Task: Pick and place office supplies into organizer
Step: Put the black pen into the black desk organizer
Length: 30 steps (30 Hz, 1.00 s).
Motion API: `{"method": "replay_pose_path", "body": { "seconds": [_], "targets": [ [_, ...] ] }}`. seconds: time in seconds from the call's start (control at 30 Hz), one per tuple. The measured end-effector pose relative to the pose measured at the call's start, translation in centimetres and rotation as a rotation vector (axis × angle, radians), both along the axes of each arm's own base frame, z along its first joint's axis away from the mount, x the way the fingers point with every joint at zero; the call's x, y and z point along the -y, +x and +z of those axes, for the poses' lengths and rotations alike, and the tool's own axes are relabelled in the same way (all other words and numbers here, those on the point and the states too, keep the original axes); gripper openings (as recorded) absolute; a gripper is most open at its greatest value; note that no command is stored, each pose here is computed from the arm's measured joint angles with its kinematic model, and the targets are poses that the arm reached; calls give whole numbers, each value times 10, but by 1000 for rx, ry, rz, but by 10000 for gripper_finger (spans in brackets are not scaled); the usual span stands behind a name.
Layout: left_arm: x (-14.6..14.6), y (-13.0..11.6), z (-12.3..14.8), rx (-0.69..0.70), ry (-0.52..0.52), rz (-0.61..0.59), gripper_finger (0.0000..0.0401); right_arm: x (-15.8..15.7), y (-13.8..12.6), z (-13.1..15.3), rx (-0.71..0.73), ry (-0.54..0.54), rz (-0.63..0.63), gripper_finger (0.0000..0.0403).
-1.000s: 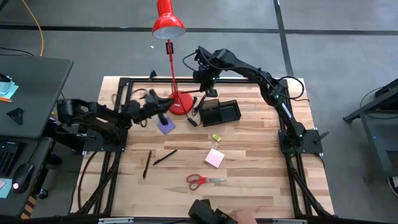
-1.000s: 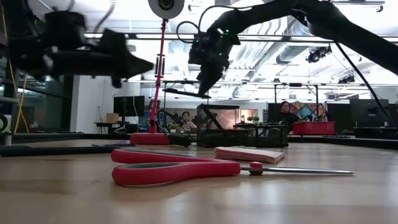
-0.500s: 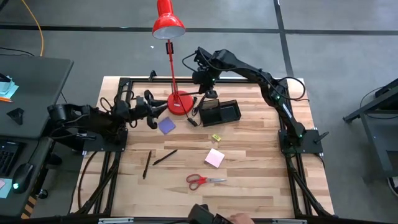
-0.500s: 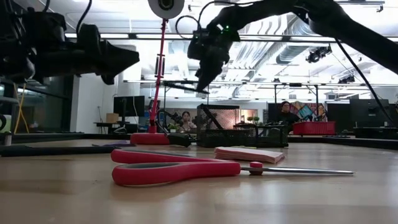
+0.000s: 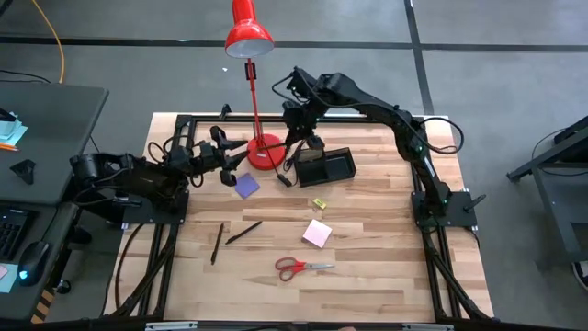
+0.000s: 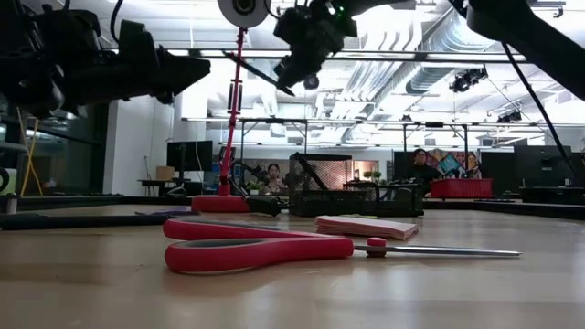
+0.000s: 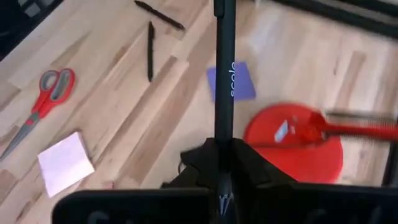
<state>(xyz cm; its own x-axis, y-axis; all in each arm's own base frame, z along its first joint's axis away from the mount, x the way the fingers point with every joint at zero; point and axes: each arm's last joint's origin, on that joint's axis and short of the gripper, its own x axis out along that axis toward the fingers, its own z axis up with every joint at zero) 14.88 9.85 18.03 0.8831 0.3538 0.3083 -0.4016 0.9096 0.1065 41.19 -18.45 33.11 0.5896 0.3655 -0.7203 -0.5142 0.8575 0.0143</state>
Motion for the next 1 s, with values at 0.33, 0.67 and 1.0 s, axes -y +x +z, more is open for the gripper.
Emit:
{"method": "replay_pose_path", "body": {
  "seconds": [0.33, 0.67, 1.0],
  "targets": [
    [-1, 7, 4, -47, 64, -97, 140, -23, 16, 3, 59, -55, 53, 0],
    [1, 9, 5, -70, 126, -184, 140, -32, 24, 6, 112, -74, 74, 0],
    [-3, 17, 20, -27, 163, -245, 141, -33, 27, 8, 140, -96, 61, 0]
  ]
}}
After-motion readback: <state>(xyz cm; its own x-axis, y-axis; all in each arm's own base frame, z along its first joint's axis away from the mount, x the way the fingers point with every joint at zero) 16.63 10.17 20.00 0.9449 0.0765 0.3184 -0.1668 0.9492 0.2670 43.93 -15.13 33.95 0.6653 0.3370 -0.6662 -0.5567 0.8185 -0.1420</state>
